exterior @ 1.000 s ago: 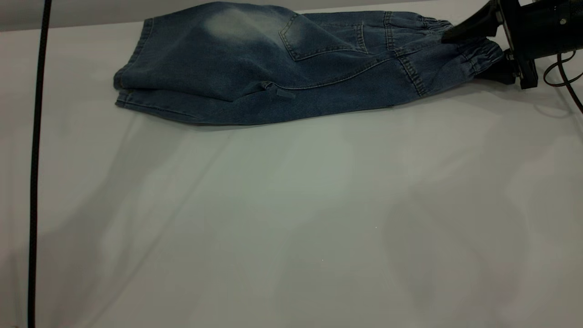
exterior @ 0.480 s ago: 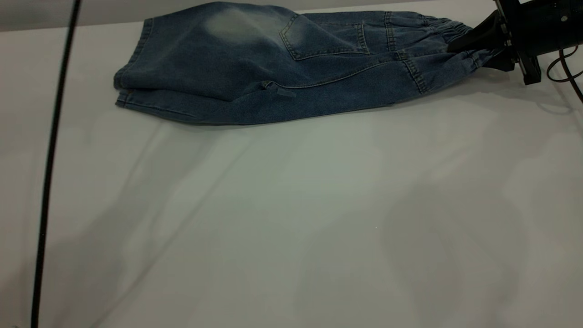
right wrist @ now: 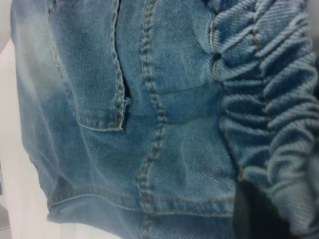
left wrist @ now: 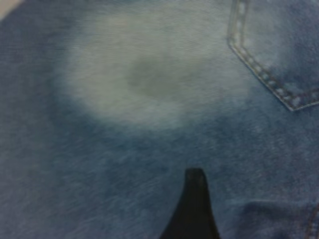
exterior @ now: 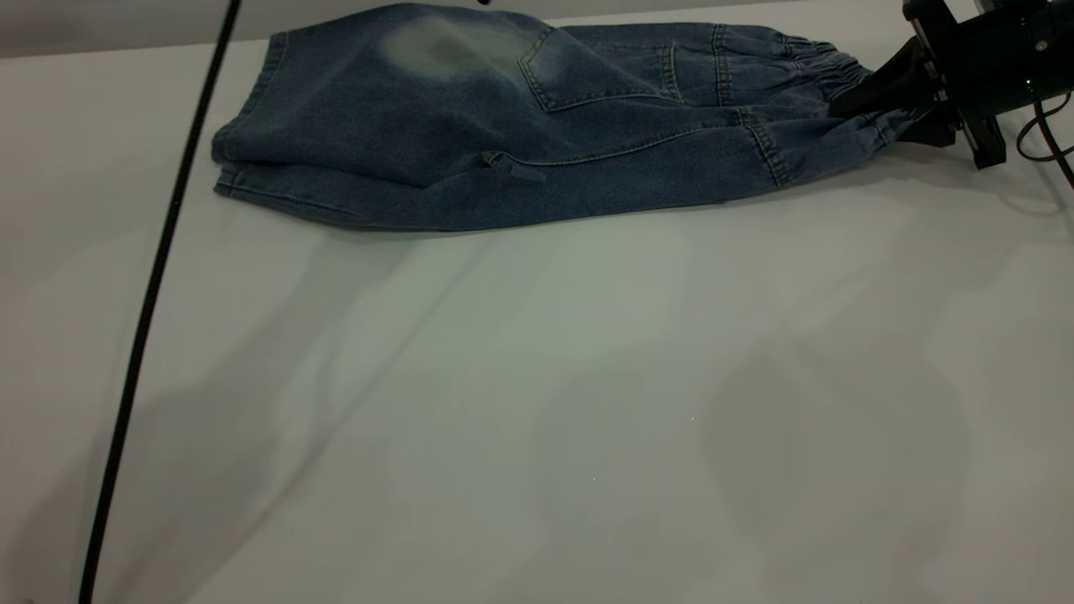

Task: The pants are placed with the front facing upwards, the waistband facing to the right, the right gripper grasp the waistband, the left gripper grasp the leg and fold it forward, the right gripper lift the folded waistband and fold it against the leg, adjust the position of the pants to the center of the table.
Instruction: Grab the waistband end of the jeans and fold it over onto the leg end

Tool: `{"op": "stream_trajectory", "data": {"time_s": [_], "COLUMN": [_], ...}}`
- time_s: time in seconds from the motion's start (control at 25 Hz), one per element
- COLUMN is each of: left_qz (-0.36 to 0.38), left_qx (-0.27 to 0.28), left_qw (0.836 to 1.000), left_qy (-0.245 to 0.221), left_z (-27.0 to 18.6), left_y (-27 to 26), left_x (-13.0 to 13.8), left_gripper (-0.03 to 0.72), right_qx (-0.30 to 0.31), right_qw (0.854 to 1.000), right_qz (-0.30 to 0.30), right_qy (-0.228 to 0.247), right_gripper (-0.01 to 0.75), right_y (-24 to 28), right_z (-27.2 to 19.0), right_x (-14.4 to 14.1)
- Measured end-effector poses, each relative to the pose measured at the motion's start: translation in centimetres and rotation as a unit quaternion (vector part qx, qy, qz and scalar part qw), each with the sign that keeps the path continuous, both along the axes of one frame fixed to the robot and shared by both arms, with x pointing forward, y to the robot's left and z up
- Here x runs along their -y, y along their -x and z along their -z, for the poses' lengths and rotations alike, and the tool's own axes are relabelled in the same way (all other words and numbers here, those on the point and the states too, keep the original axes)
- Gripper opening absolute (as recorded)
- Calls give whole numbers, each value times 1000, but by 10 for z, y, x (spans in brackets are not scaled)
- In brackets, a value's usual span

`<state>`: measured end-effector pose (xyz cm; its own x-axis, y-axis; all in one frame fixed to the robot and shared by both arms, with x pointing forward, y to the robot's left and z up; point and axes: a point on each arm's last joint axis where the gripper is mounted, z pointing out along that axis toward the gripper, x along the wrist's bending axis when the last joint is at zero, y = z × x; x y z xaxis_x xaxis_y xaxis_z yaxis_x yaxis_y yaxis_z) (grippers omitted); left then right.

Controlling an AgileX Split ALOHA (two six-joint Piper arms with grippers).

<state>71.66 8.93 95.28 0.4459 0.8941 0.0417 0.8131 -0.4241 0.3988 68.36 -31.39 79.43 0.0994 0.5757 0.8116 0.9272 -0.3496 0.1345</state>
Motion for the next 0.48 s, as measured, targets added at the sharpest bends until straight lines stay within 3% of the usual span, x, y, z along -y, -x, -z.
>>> {"op": "stream_trajectory", "data": {"time_s": [0.48], "left_qz": [49], "left_qx": [-70], "left_qw": [996], "left_qy": [-20], "left_z": [49], "left_y": [-14], "left_x": [24], "left_gripper": [556], "right_qx": [19], "right_qw": [1000], "right_qz": [-9], "right_qy": [23], "right_gripper": [108], "right_y": [-4], "right_z": [-24], "right_x": [-3]}}
